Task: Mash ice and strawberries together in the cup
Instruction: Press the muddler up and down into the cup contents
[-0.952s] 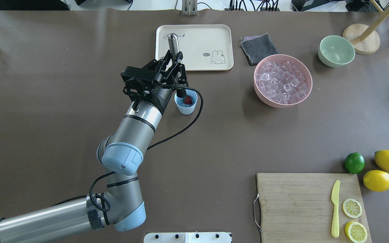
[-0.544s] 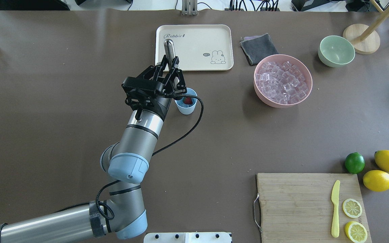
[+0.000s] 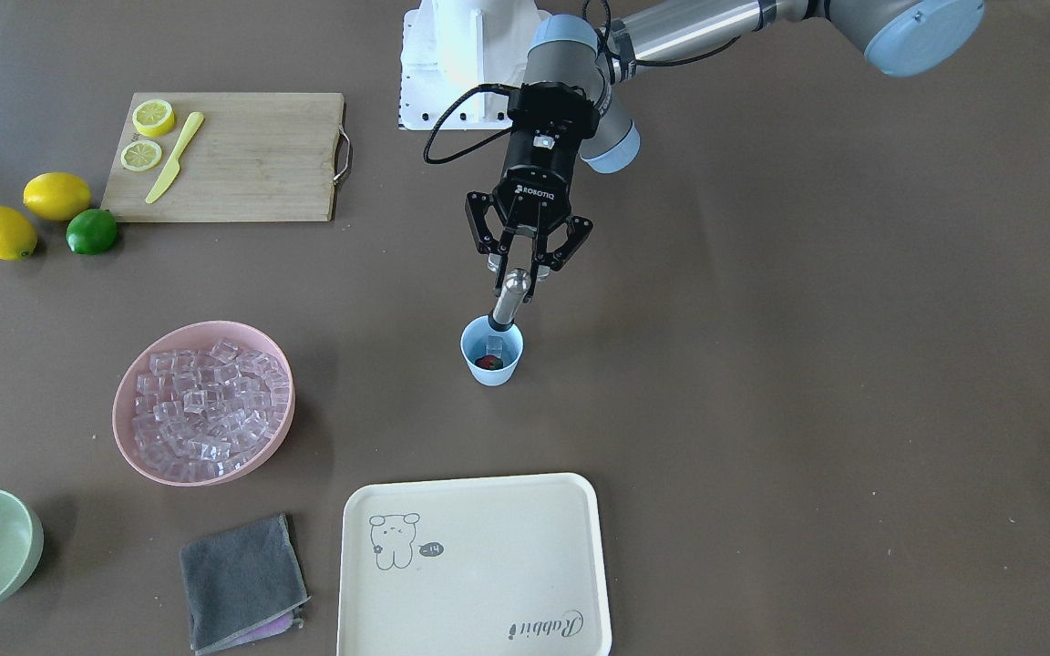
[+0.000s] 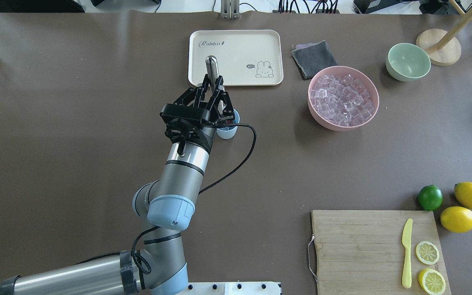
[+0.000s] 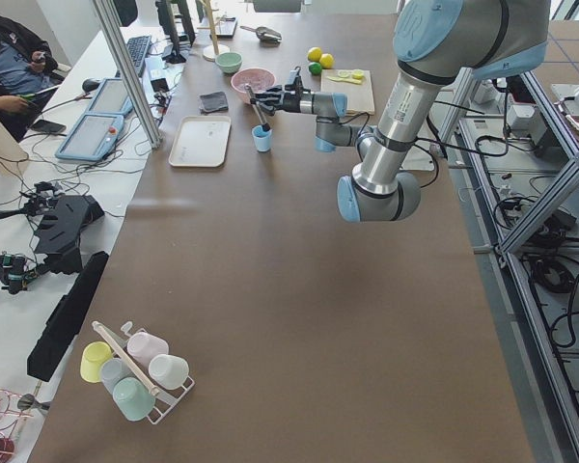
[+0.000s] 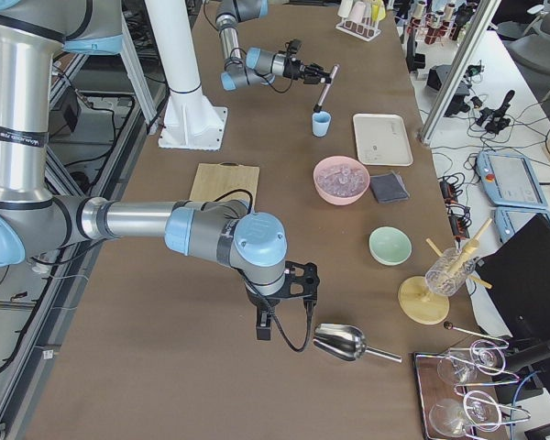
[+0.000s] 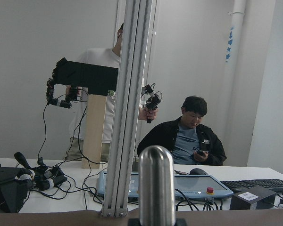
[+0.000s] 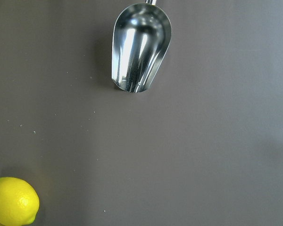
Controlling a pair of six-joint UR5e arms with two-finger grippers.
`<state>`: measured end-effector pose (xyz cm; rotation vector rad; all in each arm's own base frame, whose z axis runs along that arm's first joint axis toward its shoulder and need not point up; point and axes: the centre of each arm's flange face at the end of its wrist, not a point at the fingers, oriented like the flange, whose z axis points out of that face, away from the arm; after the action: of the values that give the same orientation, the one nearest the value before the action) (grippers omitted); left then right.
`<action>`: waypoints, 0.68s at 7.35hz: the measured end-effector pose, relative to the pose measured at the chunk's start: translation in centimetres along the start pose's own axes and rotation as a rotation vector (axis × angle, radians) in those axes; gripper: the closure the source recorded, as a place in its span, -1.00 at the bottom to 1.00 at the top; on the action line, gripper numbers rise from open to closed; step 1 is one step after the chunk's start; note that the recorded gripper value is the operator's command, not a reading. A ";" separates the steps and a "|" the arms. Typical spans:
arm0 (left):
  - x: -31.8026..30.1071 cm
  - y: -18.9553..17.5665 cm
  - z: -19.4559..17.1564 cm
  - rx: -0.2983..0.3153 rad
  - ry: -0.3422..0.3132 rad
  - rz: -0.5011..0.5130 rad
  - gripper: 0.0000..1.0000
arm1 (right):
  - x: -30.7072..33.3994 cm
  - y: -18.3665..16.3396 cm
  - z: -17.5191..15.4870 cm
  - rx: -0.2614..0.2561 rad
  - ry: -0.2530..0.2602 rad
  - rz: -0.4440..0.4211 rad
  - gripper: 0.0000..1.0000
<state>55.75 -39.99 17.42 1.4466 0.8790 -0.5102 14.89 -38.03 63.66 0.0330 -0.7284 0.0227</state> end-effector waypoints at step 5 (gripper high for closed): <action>1.4 0.6 1.3 -0.007 -0.006 0.014 0.41 | 0.1 0.0 0.1 -0.001 0.000 0.001 -1.00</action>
<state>57.31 -40.91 16.55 1.4435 0.8643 -0.5002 14.89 -38.06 63.78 0.0320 -0.7286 0.0235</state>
